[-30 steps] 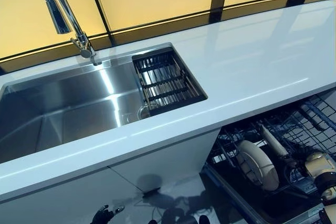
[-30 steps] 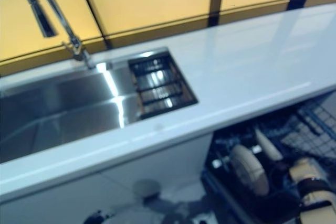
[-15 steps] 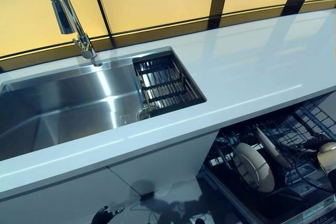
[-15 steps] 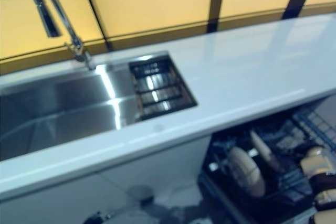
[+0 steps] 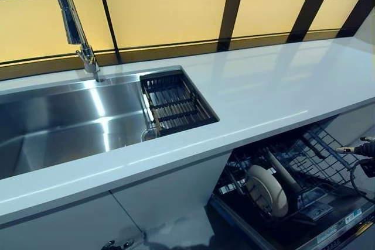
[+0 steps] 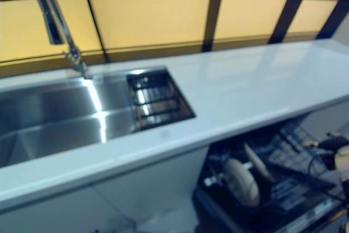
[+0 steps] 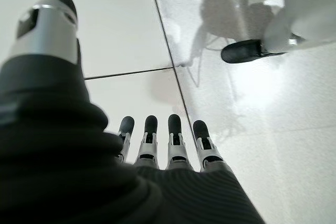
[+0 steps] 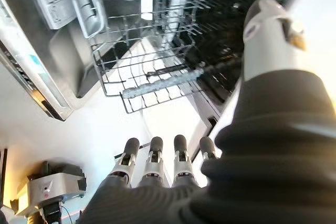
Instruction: Take plates into dishwasher
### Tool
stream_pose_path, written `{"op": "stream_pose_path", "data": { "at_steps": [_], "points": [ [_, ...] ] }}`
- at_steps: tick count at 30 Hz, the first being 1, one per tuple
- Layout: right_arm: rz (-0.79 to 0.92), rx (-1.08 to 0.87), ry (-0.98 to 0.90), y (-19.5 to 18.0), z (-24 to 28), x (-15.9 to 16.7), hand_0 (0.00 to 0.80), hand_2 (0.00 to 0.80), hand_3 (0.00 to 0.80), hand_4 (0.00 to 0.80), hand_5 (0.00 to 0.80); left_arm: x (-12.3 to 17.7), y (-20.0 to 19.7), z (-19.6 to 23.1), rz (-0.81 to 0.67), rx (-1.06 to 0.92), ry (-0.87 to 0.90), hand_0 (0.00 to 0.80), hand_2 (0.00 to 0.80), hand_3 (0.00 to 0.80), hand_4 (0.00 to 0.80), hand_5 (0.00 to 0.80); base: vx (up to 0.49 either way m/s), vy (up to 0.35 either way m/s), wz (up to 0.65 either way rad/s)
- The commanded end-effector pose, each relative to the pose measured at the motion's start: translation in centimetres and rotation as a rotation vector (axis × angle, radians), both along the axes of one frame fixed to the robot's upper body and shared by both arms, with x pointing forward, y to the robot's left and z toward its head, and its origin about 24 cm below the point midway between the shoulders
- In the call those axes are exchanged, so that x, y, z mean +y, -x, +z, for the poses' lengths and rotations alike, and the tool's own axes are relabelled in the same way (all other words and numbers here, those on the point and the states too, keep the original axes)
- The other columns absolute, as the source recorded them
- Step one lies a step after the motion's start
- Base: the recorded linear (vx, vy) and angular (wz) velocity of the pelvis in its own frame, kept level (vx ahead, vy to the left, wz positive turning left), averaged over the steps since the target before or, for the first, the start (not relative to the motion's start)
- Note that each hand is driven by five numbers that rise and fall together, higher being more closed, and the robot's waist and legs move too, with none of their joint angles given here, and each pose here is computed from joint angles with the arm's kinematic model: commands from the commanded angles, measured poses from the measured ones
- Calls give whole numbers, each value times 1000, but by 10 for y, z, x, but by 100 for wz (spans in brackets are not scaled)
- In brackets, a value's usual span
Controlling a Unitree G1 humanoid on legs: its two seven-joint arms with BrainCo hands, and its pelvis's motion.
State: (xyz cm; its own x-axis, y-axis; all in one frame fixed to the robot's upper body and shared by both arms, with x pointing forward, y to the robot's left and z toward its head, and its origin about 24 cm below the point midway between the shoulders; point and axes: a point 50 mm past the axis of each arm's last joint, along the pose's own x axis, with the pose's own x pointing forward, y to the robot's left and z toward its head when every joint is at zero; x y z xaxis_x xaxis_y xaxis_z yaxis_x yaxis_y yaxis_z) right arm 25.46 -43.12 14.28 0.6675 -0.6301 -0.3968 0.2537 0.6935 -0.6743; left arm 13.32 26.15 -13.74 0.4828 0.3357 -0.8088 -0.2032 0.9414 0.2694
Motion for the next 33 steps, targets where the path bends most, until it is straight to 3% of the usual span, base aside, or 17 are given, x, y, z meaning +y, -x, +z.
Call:
{"op": "stream_pose_path", "data": {
  "at_steps": [1,8,13,20,24,28,33],
  "points": [
    [-37,-66,71,9,22,-10,0,0,0,0,0,16,7,2,-30,42,-81,0,0,0,0,0,20,49,-5],
    [-76,-101,11,31,-9,-11,0,0,0,0,0,38,28,3,-20,137,-163,0,0,0,0,0,-45,10,-19],
    [-115,-116,-51,38,-29,-11,0,0,0,0,0,48,35,5,20,186,-179,0,0,0,0,0,-213,-81,-74],
    [-178,-66,-178,48,-73,-9,0,0,0,0,0,61,33,11,36,202,-214,0,0,0,0,0,-267,-296,-23],
    [-169,-29,-245,51,-89,-3,0,0,0,0,0,66,17,18,37,158,-243,0,0,0,0,0,-196,-306,-48],
    [-190,-67,-328,53,-104,2,0,0,0,0,0,68,-25,36,45,29,-279,0,0,0,0,0,-430,-381,26],
    [-197,-85,-435,52,-117,8,0,0,0,0,0,65,-36,39,56,-15,-281,0,0,0,0,0,-312,-210,10]
  ]
}}
